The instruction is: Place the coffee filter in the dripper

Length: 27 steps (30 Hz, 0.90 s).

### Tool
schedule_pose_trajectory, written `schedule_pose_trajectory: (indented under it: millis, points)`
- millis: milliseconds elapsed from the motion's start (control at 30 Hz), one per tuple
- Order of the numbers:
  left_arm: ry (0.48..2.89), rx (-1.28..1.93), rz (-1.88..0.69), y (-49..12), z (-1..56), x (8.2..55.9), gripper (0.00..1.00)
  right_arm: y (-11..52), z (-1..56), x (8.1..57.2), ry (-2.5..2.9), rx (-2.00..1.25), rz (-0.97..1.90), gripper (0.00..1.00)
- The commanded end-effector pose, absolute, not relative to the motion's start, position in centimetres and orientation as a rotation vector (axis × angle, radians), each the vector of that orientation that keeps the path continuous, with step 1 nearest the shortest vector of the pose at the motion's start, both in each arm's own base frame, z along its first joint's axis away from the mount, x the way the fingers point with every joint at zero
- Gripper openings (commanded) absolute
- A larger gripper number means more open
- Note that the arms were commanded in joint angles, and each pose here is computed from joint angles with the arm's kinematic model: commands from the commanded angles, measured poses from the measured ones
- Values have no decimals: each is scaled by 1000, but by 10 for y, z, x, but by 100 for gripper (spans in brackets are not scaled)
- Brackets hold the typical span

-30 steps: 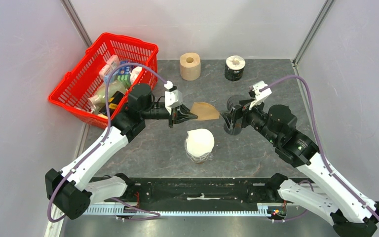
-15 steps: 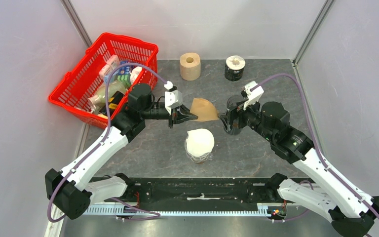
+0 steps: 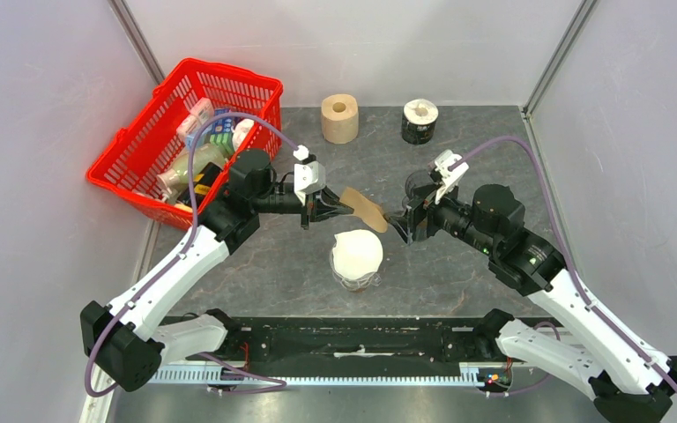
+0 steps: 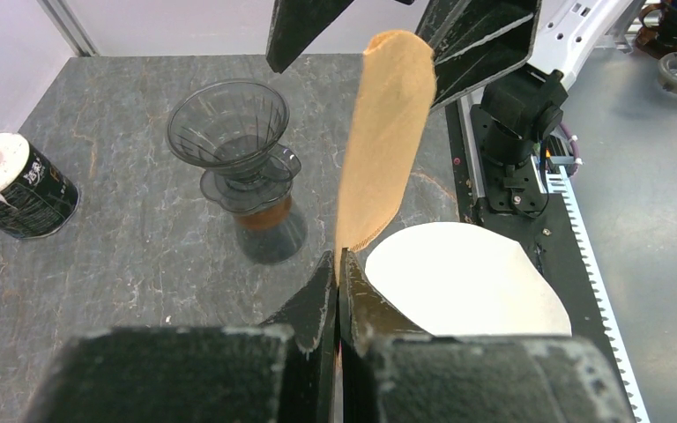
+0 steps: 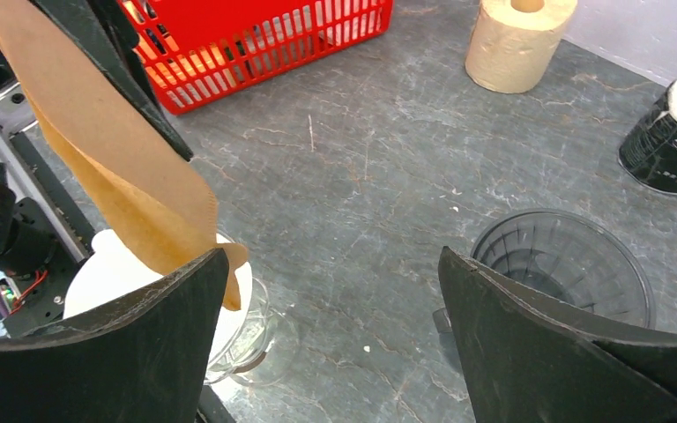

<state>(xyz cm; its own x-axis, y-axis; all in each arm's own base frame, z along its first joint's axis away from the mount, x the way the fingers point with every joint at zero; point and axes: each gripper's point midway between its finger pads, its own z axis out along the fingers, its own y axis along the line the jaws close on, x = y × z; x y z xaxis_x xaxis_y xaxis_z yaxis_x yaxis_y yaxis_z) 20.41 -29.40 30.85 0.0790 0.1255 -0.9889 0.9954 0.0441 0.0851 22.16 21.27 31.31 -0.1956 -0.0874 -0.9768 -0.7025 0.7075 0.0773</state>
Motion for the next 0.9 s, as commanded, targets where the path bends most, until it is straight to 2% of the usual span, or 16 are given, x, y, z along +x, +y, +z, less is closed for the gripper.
schedule_pose_trajectory:
  millis: [0,600,733,867]
  points:
    - [1156,1314,-1028,-295,334,202,2,217,345,211,1607,-644,699,97]
    - [1126,1323,-1065,-297,338,195,2,239,344,209,1582,-745,774,96]
    - [1112,1339,-1083,-297,339,191,2,256,352,208,1532,-782,850,92]
    - [1097,1361,-1096,-297,337,187,2,269,358,214,1520,-784,897,83]
